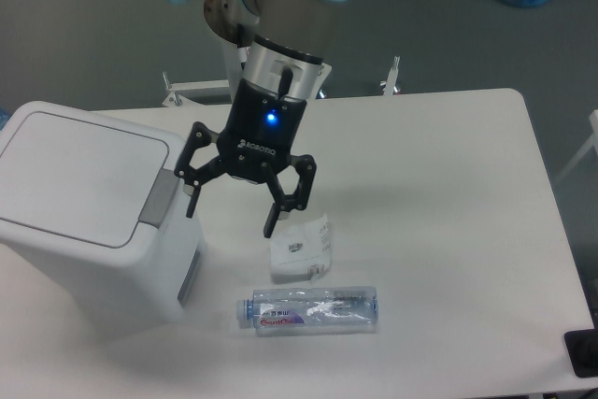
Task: Open the trash can
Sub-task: 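Swing the gripper over the trash can lid edge, then lift the gripper to flip the trash can lid open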
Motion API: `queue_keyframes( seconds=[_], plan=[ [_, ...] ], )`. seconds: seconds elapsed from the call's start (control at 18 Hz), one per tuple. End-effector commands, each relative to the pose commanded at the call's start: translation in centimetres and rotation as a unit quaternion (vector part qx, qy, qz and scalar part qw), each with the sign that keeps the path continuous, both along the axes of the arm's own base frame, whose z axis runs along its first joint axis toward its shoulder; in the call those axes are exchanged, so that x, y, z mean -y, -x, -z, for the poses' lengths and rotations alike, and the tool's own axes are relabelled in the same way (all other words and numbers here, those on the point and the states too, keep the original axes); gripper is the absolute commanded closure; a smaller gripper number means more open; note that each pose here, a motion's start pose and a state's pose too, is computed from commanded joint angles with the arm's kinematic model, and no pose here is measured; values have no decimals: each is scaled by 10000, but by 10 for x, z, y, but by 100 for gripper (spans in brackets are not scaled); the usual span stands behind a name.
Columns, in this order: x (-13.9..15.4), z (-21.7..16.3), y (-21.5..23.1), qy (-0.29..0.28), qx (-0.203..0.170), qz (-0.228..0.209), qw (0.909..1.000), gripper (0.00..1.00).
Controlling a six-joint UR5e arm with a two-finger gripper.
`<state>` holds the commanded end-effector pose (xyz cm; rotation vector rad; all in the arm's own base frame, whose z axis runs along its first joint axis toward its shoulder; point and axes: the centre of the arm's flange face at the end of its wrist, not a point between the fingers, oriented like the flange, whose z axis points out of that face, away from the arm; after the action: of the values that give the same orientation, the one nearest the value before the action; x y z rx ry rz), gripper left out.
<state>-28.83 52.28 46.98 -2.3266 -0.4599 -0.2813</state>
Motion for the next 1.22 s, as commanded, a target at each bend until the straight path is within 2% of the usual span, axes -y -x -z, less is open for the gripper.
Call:
queue_keyframes(
  seconds=[0.28, 0.61, 1.22],
  plan=[
    [-1, 8, -13, 52, 51, 90, 9999, 0],
    [10, 12, -26, 81, 20, 169, 9998, 0],
    [9, 19, -26, 120, 2, 233, 9997, 0]
  ],
)
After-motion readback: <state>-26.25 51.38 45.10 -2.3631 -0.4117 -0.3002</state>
